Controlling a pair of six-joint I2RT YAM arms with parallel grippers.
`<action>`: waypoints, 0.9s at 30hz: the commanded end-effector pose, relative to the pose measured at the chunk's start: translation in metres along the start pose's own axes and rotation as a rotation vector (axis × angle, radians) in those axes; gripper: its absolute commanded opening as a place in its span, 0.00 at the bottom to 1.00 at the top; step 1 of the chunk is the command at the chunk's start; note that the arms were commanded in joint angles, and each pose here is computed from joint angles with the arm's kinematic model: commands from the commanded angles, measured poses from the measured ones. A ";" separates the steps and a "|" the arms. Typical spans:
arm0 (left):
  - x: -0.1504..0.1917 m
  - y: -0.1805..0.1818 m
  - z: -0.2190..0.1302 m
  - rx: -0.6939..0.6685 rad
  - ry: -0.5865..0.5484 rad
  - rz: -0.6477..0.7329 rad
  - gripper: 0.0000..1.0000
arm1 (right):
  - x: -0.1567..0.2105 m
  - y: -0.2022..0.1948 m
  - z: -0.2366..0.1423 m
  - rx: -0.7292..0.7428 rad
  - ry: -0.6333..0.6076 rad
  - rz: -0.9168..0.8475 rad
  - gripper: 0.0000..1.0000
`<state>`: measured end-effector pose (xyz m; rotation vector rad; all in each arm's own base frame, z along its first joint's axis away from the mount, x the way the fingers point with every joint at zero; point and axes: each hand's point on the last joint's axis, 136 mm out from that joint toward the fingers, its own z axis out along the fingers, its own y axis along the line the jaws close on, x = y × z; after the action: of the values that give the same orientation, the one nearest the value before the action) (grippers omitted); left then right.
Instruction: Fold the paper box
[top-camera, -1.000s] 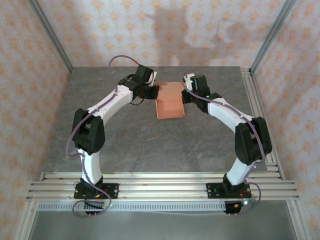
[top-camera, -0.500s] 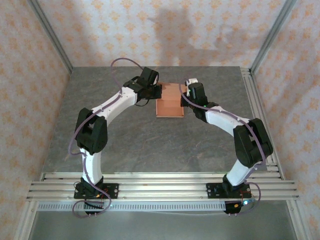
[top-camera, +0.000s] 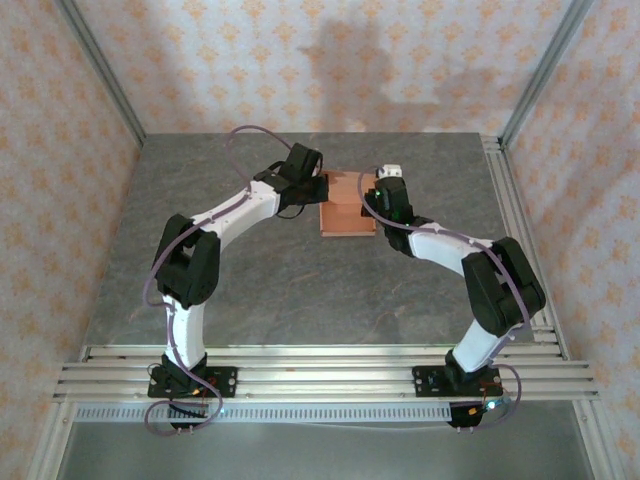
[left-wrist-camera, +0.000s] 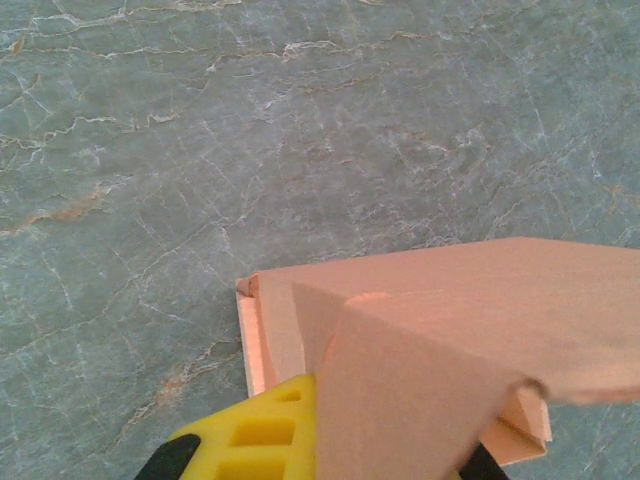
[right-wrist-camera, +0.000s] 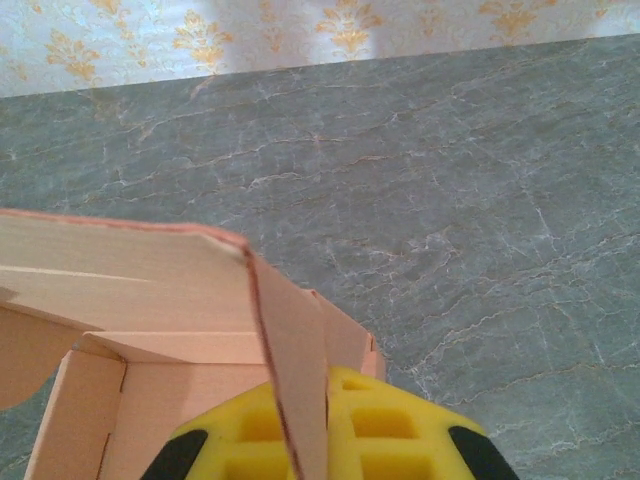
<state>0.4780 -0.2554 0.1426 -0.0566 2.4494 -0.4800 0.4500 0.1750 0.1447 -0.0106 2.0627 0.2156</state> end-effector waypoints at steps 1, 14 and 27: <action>0.007 -0.003 0.010 0.013 0.008 -0.026 0.00 | -0.020 0.007 -0.006 -0.021 -0.089 0.011 0.00; 0.014 0.002 0.012 0.008 0.003 -0.083 0.00 | 0.005 0.004 -0.002 -0.036 -0.061 -0.032 0.00; 0.023 0.004 0.009 0.001 -0.036 -0.106 0.00 | 0.018 0.008 -0.009 -0.053 -0.102 -0.080 0.00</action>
<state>0.4790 -0.2587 0.1215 -0.1648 2.4078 -0.5323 0.4340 0.1757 0.1232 -0.0949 2.0085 0.1908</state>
